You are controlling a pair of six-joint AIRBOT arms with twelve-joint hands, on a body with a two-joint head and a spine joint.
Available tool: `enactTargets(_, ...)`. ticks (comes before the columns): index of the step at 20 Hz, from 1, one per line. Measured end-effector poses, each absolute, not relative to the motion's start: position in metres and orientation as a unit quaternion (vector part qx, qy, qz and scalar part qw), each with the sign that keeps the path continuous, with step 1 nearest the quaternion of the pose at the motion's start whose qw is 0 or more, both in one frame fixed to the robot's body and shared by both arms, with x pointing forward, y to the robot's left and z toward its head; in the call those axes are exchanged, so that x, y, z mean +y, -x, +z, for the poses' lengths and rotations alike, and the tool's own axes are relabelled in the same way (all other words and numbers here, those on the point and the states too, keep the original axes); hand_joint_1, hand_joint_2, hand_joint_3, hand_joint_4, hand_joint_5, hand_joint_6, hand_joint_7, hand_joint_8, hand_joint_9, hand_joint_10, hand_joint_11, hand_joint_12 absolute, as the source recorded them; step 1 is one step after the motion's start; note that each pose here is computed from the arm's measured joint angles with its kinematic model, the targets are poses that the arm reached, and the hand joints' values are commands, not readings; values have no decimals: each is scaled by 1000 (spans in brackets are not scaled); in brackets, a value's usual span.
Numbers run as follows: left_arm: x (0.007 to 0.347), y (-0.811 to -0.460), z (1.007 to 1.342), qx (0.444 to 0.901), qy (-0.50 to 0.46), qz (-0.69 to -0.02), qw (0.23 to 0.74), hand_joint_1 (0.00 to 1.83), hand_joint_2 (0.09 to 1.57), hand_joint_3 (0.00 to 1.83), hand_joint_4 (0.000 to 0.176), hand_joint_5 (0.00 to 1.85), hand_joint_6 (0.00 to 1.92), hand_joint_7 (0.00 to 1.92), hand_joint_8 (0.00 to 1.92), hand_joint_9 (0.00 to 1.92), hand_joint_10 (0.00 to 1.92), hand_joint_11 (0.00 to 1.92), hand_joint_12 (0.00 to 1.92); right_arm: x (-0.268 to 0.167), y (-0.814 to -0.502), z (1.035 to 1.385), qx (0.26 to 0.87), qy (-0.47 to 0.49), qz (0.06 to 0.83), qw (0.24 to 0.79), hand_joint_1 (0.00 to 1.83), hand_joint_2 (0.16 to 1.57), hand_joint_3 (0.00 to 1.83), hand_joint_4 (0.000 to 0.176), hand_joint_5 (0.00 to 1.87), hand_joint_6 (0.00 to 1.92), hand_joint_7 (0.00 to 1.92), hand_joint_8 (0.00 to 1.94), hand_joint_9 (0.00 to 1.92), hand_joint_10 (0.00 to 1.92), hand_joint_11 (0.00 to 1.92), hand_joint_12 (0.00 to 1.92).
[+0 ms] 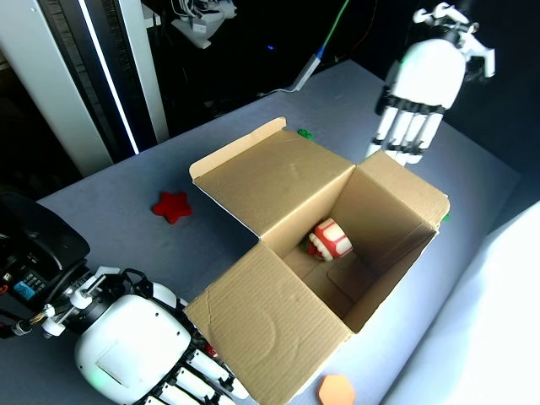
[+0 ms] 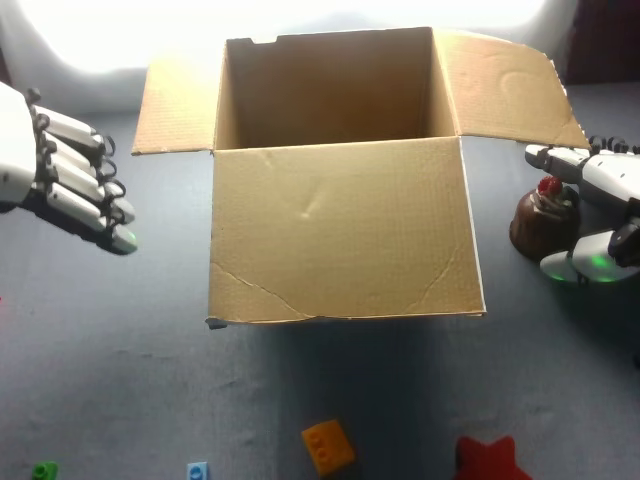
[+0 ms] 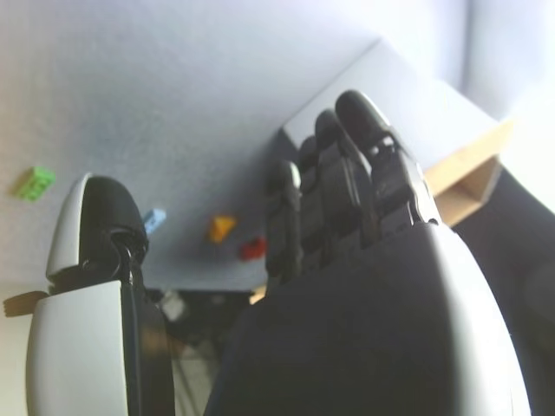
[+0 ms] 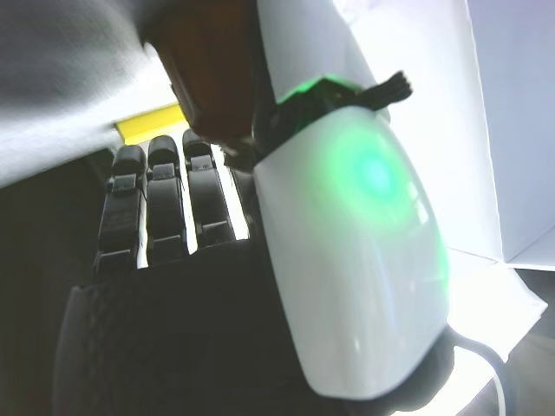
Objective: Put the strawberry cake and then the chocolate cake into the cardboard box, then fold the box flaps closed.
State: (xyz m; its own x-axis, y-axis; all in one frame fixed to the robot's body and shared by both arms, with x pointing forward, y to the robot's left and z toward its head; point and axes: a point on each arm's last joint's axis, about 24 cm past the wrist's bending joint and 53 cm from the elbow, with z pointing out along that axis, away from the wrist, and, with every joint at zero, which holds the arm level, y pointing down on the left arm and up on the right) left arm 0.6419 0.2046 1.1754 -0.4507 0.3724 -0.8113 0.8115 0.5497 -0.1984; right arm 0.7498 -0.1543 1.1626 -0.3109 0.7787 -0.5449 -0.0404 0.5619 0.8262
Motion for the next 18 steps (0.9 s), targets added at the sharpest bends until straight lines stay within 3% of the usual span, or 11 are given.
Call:
enactTargets(3,202,-642,1184,794,-351,-311,387,903,1055,4,34,277,1,252,0,302,4,0,1118,-154,-751,1166,707,-259,391,528,1046,1030,3,0,0,0,50,16,54,22,28,19)
enactTargets(5,199,-645,1189,791,-337,-320,398,902,1061,5,31,296,8,272,8,321,11,0,1124,-153,-751,1167,707,-259,391,529,1075,1026,0,0,40,7,121,7,112,31,0,391)
enactTargets(8,198,-644,1195,789,-311,-334,411,906,1060,4,30,298,9,274,8,324,12,0,1126,-153,-751,1166,707,-260,392,528,1079,1025,0,0,47,7,130,5,120,33,0,481)
enactTargets(9,198,-645,1196,788,-307,-332,418,904,1044,0,38,298,8,289,10,338,16,0,1159,-154,-751,1166,707,-260,392,528,1101,1036,2,0,147,30,263,27,236,113,0,803)
enactTargets(10,201,-647,1197,788,-305,-324,427,904,1040,0,33,315,14,298,13,346,18,0,1165,-154,-751,1167,707,-260,392,528,1137,1195,9,5,607,1052,675,1101,467,999,48,1606)
enactTargets(11,205,-650,1197,790,-295,-316,435,908,1038,0,32,328,19,309,16,352,20,0,1167,-154,-751,1167,707,-260,391,529,1149,1245,0,0,762,1243,724,1472,487,1450,89,1906)
enactTargets(12,211,-652,1197,792,-288,-306,443,897,1045,0,30,330,18,315,15,357,20,0,1174,-155,-751,1168,704,-261,391,531,1176,1223,0,0,867,1123,725,1492,523,1506,175,1920)
enactTargets(18,199,-640,1203,788,-261,-331,449,926,1026,0,27,337,11,323,4,369,15,0,1197,-156,-752,1168,703,-262,391,533,1177,1226,0,0,832,1145,744,1509,494,1565,312,1921)
